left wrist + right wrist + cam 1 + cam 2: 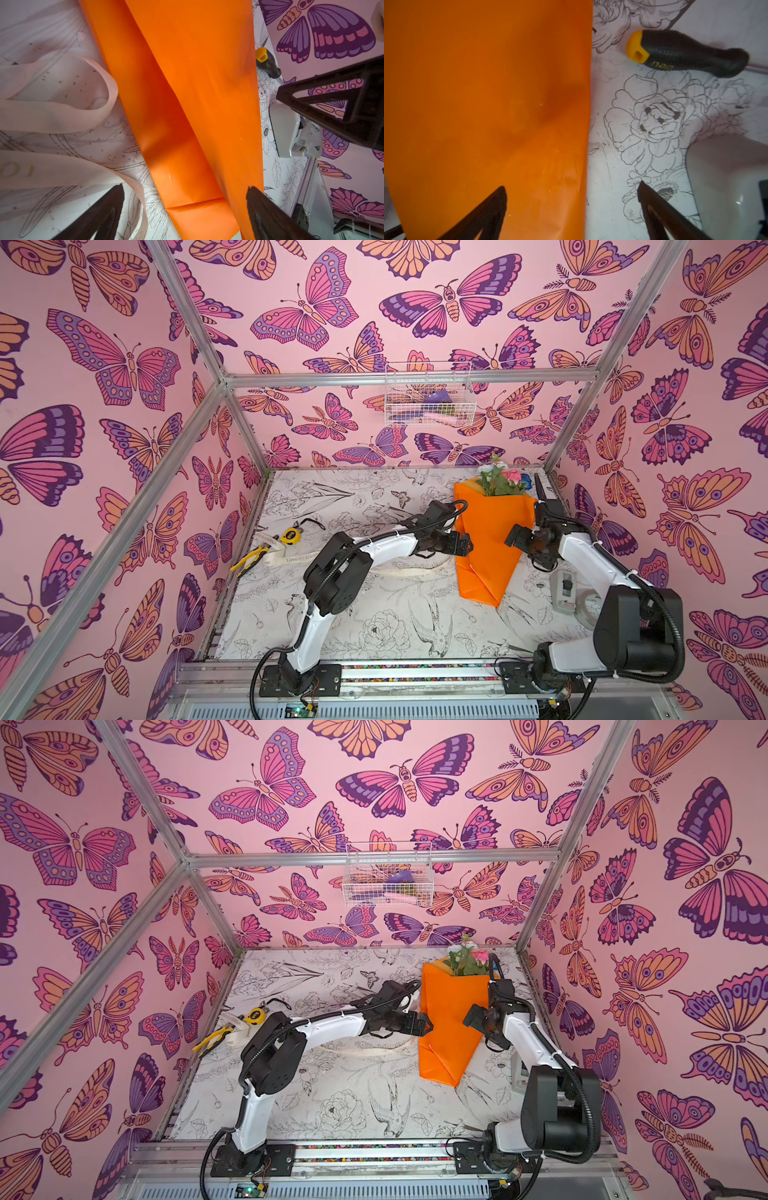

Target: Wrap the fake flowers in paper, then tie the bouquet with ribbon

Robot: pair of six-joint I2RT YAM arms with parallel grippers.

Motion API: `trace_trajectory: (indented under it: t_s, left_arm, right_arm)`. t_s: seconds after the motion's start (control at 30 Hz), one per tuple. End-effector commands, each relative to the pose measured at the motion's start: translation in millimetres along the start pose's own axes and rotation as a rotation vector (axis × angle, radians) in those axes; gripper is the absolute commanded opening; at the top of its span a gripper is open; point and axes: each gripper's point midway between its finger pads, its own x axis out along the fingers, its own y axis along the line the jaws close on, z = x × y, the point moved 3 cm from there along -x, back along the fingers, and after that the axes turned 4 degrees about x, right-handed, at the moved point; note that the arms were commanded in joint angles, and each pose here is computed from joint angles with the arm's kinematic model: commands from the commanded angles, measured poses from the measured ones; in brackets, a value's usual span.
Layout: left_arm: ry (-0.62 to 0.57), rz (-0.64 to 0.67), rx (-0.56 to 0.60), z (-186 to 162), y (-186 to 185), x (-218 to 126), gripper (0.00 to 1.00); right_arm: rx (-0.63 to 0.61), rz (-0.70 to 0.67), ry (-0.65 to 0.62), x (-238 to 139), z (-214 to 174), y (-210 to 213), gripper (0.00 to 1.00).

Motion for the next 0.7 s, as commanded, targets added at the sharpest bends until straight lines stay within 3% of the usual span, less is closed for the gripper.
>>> trace_trajectory:
  t_s: [0.0, 0.43, 0.67]
  left_arm:
    - [0.033, 0.046, 0.006, -7.5, 11.6, 13.7, 0.9]
    - [0.078, 0.075, -0.047, -20.8, 28.1, 42.5, 0.54]
    - [0.094, 0.087, -0.056, -26.6, 33.6, 47.5, 0.35]
  right_arm:
    - [-0.011, 0.055, 0.018, 9.3, 1.1, 7.0, 0.99]
    - [-0.023, 0.152, 0.064, 32.7, 0.8, 24.8, 0.99]
    - [-0.036, 0.136, 0.101, 53.2, -2.7, 25.4, 0.99]
